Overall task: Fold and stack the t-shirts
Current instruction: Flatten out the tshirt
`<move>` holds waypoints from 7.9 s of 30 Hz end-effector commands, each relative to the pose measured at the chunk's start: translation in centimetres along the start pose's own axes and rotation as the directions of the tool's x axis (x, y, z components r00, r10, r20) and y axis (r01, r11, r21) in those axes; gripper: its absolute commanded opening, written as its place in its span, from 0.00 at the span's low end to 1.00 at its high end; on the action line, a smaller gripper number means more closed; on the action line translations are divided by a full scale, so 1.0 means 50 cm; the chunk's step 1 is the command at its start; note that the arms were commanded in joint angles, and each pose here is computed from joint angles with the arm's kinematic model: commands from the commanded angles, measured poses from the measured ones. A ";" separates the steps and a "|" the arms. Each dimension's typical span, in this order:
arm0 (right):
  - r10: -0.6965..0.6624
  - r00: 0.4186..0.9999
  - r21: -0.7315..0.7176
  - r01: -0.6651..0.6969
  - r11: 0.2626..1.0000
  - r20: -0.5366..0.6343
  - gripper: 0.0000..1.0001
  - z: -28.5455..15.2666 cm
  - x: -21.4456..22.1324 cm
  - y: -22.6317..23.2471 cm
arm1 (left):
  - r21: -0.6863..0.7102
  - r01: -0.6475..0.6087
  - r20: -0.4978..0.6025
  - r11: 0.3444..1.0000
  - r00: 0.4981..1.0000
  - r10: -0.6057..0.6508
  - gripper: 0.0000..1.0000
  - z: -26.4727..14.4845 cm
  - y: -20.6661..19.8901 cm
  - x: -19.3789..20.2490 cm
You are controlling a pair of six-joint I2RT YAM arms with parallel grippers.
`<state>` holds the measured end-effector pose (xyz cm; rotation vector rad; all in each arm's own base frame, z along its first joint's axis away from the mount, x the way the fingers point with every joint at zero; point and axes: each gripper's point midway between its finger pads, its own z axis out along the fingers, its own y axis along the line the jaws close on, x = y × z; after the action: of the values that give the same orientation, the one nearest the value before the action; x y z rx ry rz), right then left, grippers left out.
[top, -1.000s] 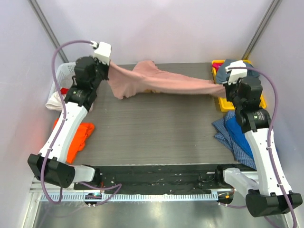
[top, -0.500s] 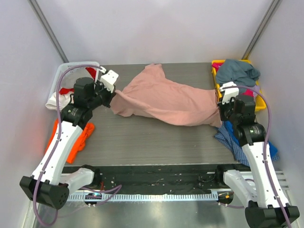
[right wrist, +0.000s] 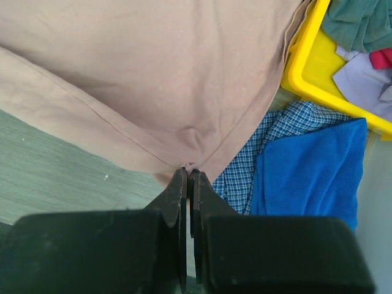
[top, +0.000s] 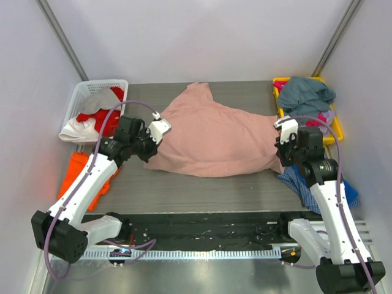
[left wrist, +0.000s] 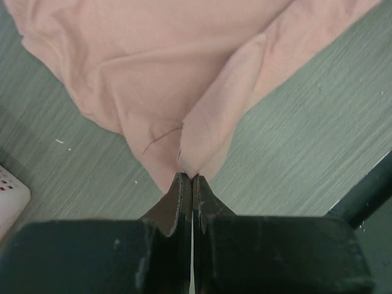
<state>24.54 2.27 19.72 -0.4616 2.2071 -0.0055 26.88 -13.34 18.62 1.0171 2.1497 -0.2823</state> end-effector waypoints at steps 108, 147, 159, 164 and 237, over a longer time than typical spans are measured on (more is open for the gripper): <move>-0.021 0.995 0.319 -0.010 0.948 0.093 0.68 0.380 -0.179 -0.203 | -0.465 0.039 0.083 0.884 0.997 0.000 0.98 0.387 0.405 -0.215; -0.064 0.998 0.218 0.061 0.974 0.009 0.67 0.423 -0.119 -0.141 | -0.657 -0.205 -0.237 0.726 0.970 0.060 0.98 0.533 0.627 -0.024; -0.083 0.996 0.256 0.088 0.963 -0.030 0.66 0.446 -0.111 -0.160 | -0.687 -0.203 -0.289 0.698 0.957 -0.006 0.98 0.493 0.672 0.045; -0.072 0.997 0.251 0.074 0.965 -0.017 0.66 0.457 -0.131 -0.161 | -0.701 -0.201 -0.303 0.685 0.952 -0.031 0.97 0.470 0.688 0.070; -0.302 0.908 0.036 0.326 0.945 -0.291 0.63 0.245 -0.002 -0.058 | -0.672 -0.137 -0.096 0.728 0.991 0.098 1.00 0.086 0.512 -0.206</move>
<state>39.86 2.87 13.54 -0.6200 2.2560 -0.2977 59.65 -2.58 25.78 0.5341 1.8511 0.7568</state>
